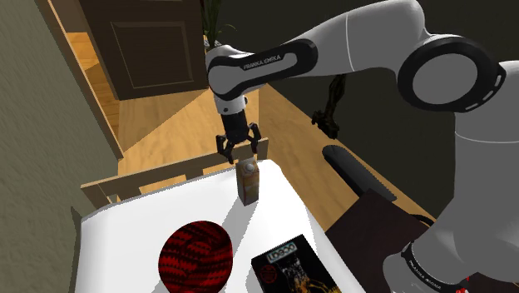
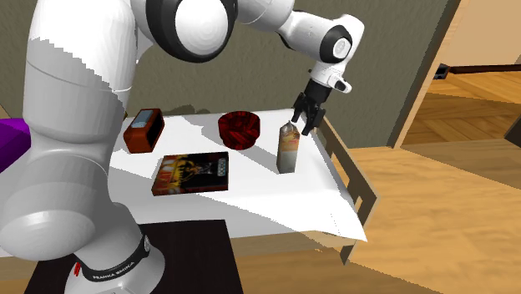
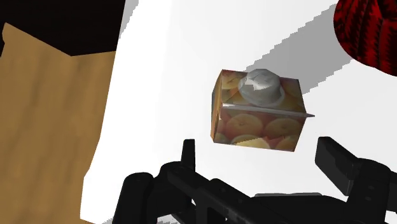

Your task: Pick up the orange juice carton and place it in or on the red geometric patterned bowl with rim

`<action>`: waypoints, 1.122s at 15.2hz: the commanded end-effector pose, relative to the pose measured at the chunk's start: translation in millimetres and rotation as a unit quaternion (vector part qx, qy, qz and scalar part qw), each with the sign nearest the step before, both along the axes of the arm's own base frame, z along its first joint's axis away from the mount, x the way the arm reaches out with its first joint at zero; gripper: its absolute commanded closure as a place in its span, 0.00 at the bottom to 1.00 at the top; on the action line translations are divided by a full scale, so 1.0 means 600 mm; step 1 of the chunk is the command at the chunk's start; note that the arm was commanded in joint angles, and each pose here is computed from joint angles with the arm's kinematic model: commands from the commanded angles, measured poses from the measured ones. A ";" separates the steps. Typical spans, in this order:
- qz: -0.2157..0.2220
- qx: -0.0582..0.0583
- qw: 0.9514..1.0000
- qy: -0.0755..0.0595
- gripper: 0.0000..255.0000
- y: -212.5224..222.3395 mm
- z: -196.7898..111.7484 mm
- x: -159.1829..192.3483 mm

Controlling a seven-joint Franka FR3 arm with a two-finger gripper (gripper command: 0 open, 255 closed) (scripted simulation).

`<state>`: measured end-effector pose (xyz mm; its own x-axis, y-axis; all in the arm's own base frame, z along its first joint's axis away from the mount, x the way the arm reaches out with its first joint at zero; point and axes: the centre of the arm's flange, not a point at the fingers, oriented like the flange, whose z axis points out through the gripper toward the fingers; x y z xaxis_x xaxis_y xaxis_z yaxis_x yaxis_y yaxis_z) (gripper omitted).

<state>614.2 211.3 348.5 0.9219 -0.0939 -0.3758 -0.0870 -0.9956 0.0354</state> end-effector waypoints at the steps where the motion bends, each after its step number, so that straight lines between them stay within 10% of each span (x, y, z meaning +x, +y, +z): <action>1: 0.000 0.000 1.000 0.000 0.00 0.004 -0.017 -0.003; 13: 0.000 0.000 1.000 0.001 0.00 0.004 -0.054 -0.018; 14: 0.000 0.000 1.000 0.001 1.00 0.004 -0.054 -0.018; 17: 0.000 0.000 1.000 0.001 1.00 0.004 -0.054 -0.018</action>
<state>603.5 213.7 316.1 0.9216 -0.0944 -0.3765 -0.0875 -0.9955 0.0353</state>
